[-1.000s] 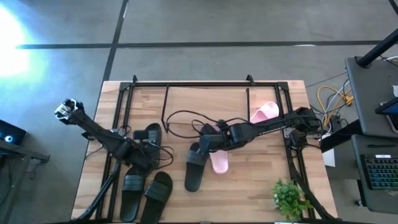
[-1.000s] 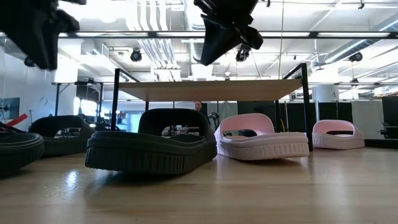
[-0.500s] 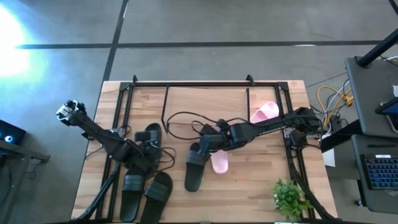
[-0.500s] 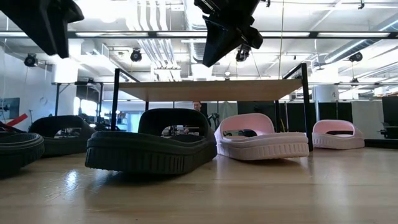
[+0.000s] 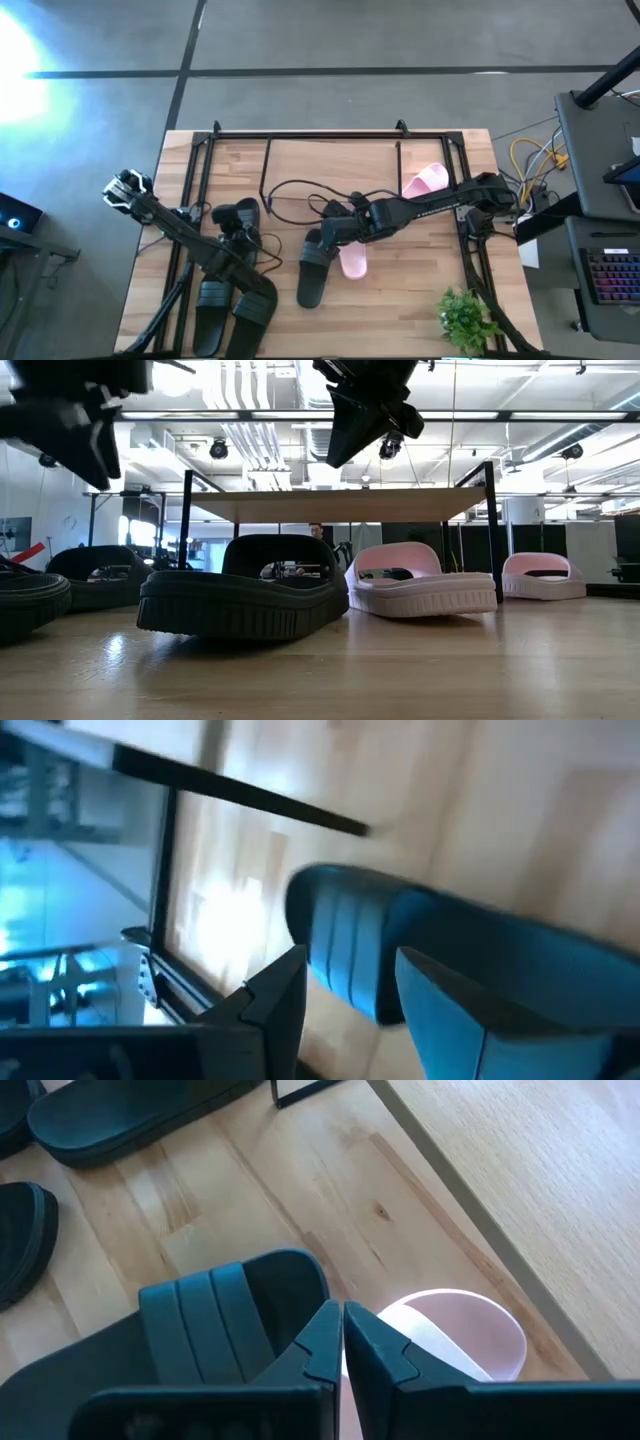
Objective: Pick and place slides into the shelf
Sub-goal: Put the black slides under the shelf
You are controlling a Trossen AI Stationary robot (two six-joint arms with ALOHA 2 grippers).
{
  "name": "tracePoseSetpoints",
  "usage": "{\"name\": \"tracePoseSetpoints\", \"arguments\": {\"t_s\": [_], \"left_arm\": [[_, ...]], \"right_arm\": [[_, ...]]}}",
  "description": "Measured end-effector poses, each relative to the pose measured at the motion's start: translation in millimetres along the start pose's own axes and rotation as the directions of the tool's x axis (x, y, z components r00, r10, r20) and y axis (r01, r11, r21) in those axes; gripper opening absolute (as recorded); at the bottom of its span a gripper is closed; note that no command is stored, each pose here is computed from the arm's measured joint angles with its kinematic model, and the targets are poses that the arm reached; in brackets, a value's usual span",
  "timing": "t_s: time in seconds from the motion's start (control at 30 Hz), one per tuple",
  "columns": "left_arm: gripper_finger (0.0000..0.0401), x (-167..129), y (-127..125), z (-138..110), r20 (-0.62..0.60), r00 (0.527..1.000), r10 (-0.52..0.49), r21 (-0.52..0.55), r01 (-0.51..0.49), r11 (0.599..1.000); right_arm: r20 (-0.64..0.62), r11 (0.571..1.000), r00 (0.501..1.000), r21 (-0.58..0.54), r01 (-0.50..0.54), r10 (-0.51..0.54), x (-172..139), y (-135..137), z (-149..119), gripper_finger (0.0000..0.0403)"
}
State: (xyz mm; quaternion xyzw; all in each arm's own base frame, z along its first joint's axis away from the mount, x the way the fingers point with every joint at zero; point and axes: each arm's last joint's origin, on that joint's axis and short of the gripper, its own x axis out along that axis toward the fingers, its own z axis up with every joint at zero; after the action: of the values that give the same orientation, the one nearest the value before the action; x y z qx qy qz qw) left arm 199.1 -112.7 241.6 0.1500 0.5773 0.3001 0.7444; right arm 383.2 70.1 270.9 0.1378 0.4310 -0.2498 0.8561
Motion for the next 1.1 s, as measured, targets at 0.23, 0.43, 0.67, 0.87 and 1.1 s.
{"name": "tracePoseSetpoints", "arguments": {"t_s": [0.23, 0.43, 0.67, 0.87, 1.1], "left_arm": [[0.0135, 26, 0, -33, -0.030, 0.995, -0.092, -0.236, 0.082, 0.968], [0.0134, 27, 24, -63, 0.148, 0.971, -0.189, -0.402, 0.233, 0.885], [0.0134, 41, 29, -79, 0.239, 0.925, -0.295, -0.278, 0.356, 0.892], [0.0134, 56, 20, -86, 0.193, 0.950, -0.247, -0.269, 0.293, 0.917], [0.0134, 66, 7, -84, 0.155, 0.974, -0.163, -0.225, 0.195, 0.955]], "right_arm": [[-0.003, 1.000, 1.000, -0.001, 0.002, -0.002, 0, 0, 0, 0.0009], [-0.004, 1.000, 1.000, -0.001, 0.003, -0.003, 0, 0, 0, 0.0009], [-0.001, 1.000, 1.000, 0.007, 0.014, -0.014, 2, -1, -2, 0.0009], [-0.007, 0.998, 0.999, 0.047, 0.041, -0.041, 7, -3, -7, 0.0009], [-0.035, 0.994, 0.997, 0.084, 0.067, -0.064, 15, -6, -17, 0.0009]]}}
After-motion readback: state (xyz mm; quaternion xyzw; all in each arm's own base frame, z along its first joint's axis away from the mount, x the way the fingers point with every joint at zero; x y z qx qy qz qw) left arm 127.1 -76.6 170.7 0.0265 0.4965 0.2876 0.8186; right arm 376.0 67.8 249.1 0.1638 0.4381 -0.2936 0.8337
